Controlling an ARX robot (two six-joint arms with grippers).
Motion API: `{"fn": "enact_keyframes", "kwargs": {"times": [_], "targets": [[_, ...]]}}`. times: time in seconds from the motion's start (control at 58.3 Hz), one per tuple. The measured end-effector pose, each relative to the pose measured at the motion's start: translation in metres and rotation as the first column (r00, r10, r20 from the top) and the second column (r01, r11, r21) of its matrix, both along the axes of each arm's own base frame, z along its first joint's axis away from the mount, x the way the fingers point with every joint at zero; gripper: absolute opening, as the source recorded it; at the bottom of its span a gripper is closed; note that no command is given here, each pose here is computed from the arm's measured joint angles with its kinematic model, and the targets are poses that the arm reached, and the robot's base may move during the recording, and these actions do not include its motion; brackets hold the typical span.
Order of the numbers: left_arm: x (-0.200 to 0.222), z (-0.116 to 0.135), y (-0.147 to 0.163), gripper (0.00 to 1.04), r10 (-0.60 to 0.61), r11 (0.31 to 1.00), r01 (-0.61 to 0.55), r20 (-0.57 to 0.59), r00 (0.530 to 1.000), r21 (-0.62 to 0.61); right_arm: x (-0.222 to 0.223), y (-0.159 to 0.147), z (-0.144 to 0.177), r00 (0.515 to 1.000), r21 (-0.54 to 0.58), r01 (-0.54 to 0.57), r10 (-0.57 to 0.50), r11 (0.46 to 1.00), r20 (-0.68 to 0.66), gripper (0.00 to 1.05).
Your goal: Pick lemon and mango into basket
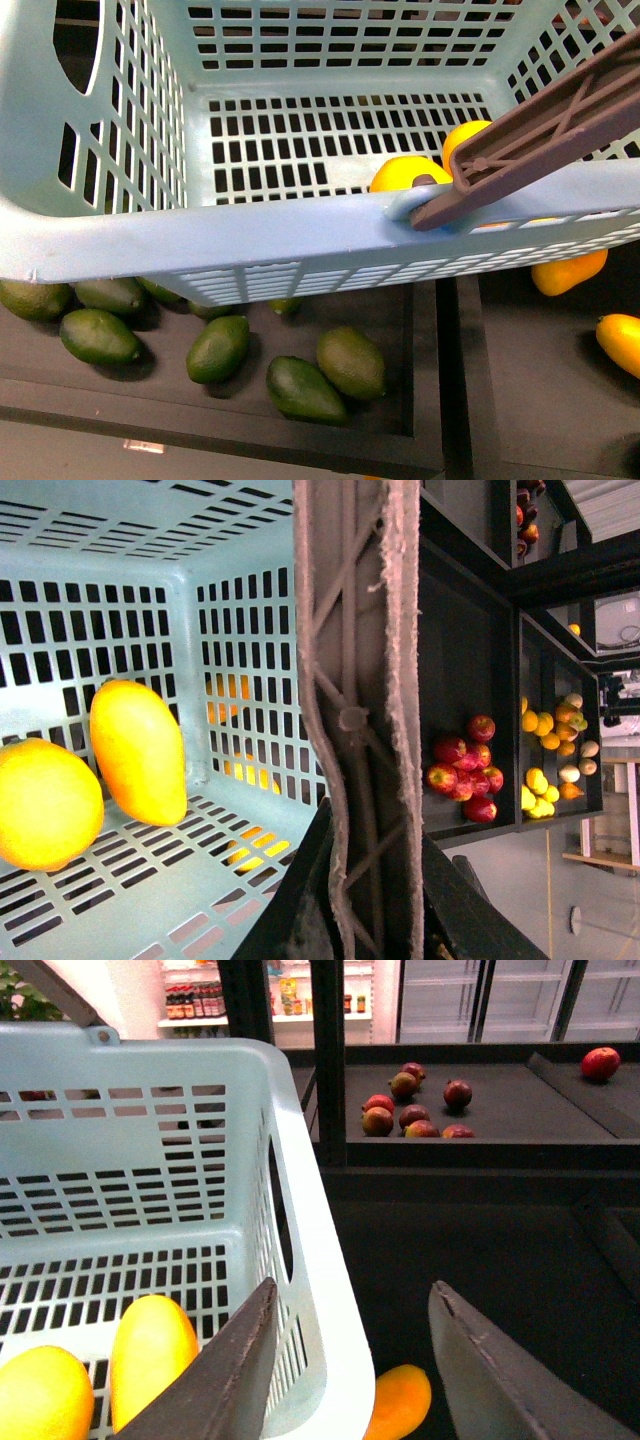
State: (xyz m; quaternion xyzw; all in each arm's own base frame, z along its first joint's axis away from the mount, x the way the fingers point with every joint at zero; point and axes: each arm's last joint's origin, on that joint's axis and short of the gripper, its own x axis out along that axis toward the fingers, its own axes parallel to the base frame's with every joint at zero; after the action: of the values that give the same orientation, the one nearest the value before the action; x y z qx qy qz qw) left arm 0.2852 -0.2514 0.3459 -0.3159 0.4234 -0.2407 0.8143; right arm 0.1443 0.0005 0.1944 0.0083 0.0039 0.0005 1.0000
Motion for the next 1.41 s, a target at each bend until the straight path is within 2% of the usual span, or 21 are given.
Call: {"fn": "enact_keyframes", "kwargs": {"times": [0.257,0.651,1.406], "targets": [[0.000,0.000,0.000,0.08,-0.001,1.000,0.001,0.000,1.000,0.000,-0.011,0.000,-0.010,1.000,-0.011,0.000,0.000,1.000,-0.001,0.02],[0.000,0.000,0.000,0.08,0.000,1.000,0.000,0.001,1.000,0.000,-0.025,0.000,-0.022,1.000,-0.013,0.000,0.000,1.000,0.016,0.02],[0.000,0.000,0.000,0.08,0.000,1.000,0.000,0.001,1.000,0.000,-0.047,0.000,-0.025,1.000,-0.013,0.000,0.000,1.000,0.020,0.02]]}}
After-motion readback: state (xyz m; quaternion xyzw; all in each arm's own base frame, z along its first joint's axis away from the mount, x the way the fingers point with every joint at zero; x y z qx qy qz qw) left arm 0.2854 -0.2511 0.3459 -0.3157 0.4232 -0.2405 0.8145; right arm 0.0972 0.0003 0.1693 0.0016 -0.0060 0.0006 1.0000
